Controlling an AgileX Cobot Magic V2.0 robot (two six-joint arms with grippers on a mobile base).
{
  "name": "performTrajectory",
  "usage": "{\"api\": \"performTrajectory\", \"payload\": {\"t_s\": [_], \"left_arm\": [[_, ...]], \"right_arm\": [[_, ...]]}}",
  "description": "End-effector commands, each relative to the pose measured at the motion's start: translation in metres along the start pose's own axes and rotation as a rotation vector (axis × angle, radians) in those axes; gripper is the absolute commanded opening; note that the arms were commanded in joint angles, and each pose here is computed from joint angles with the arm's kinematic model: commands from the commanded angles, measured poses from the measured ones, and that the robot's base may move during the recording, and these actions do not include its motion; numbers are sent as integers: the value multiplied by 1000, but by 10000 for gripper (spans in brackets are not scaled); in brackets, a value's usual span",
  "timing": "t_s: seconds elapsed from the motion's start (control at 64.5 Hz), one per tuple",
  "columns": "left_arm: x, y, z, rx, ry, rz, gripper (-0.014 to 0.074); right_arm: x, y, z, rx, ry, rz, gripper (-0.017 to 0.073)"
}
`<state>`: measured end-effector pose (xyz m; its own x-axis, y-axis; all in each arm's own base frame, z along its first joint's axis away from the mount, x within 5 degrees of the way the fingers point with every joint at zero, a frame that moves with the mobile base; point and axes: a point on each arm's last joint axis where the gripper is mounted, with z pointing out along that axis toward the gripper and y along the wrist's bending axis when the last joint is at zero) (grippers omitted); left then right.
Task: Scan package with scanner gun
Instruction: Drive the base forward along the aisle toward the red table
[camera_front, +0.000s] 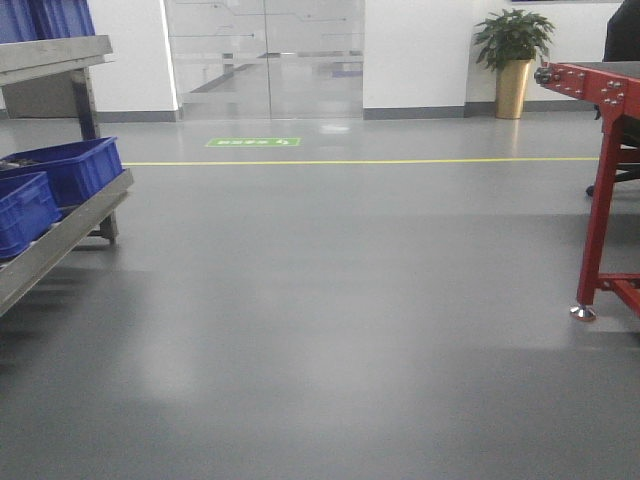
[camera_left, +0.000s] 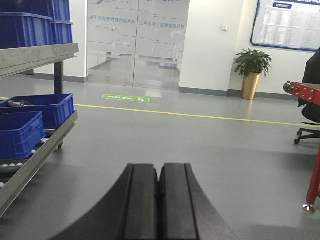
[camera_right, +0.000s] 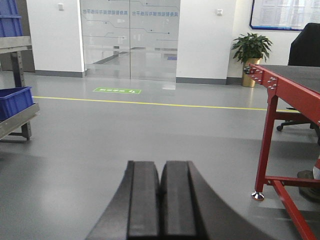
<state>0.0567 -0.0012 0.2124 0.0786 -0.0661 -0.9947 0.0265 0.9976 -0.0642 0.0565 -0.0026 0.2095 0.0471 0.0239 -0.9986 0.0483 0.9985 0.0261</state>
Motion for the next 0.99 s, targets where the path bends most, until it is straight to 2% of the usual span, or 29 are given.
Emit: {"api": "performTrajectory", "payload": {"t_s": [0.0, 0.977], "left_arm": [[-3, 0, -1, -1, -26, -4, -111], [-3, 0, -1, -1, -26, -4, -111]], "right_arm": [[-2, 0, 0, 3, -20, 1, -162], [-2, 0, 0, 3, -20, 1, -162]]}}
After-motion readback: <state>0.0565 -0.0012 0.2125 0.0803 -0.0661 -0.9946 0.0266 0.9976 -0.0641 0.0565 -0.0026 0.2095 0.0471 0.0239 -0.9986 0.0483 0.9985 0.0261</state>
